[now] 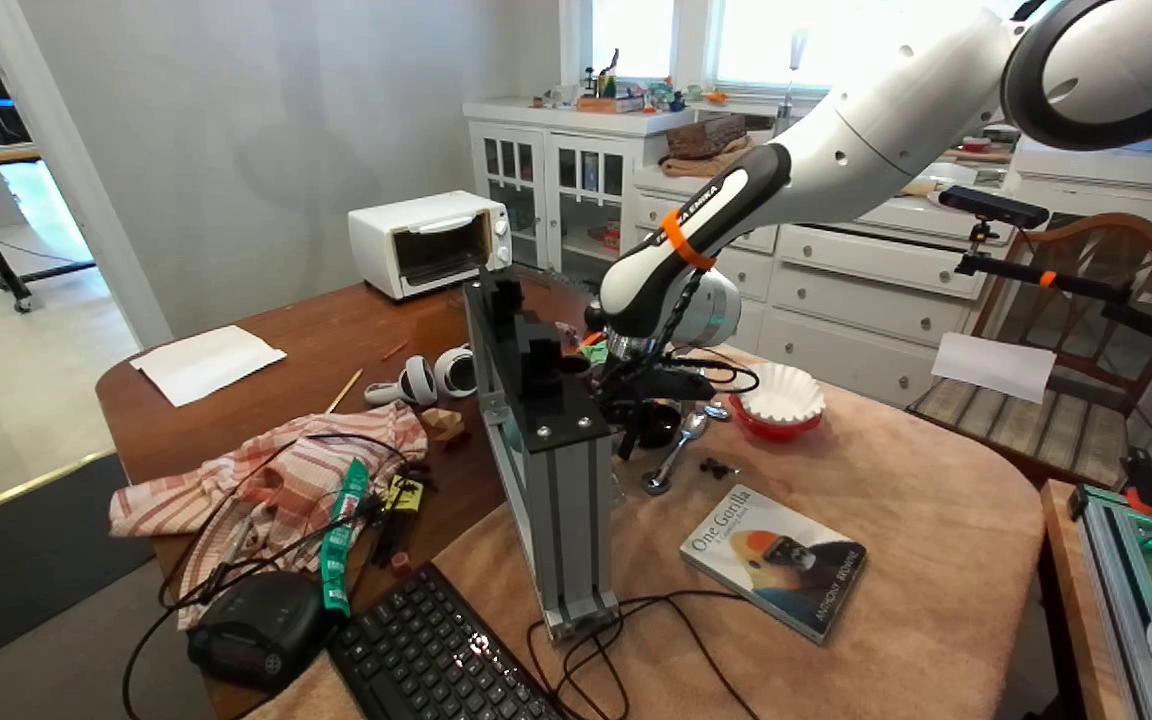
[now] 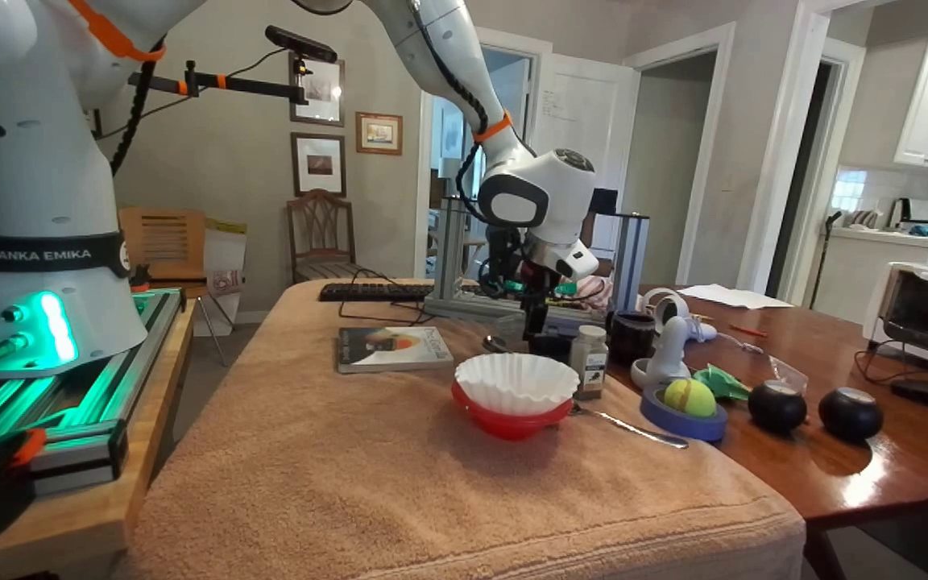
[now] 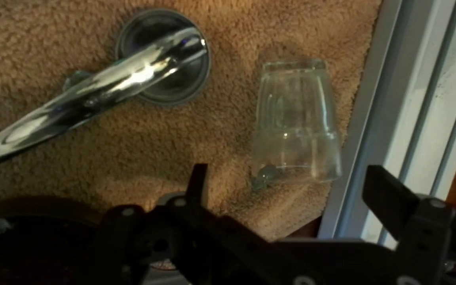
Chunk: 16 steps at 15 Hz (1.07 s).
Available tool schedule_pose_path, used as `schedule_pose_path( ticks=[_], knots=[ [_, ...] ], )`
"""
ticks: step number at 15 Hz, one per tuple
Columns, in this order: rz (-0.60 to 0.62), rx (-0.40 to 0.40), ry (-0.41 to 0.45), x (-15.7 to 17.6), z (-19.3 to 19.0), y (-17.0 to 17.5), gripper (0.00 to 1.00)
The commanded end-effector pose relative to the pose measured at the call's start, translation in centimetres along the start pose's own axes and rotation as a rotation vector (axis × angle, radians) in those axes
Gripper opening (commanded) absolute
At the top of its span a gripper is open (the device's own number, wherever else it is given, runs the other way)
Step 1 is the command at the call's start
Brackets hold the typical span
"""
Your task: Move the glass cup to the right
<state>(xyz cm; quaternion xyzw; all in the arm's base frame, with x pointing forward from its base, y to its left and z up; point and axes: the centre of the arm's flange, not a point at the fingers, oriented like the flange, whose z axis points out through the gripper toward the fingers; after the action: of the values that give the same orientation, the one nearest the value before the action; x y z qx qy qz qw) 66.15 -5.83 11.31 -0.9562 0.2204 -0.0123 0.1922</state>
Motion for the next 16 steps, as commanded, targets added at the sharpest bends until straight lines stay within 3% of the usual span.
schedule_pose_path(
  ticks=[1, 3, 7, 11, 16],
  knots=[
    [0.022, -0.012, -0.017, 0.4, 0.9, -0.7, 1.00],
    [0.026, -0.011, -0.025, 0.3, 1.0, -0.9, 0.99],
    [0.036, -0.009, -0.032, 0.3, 1.1, -1.1, 0.60],
    [0.037, -0.006, -0.030, 0.2, 1.2, -1.2, 0.32],
    [-0.002, -0.030, -0.039, -1.0, -2.5, 0.2, 0.32]
  ],
)
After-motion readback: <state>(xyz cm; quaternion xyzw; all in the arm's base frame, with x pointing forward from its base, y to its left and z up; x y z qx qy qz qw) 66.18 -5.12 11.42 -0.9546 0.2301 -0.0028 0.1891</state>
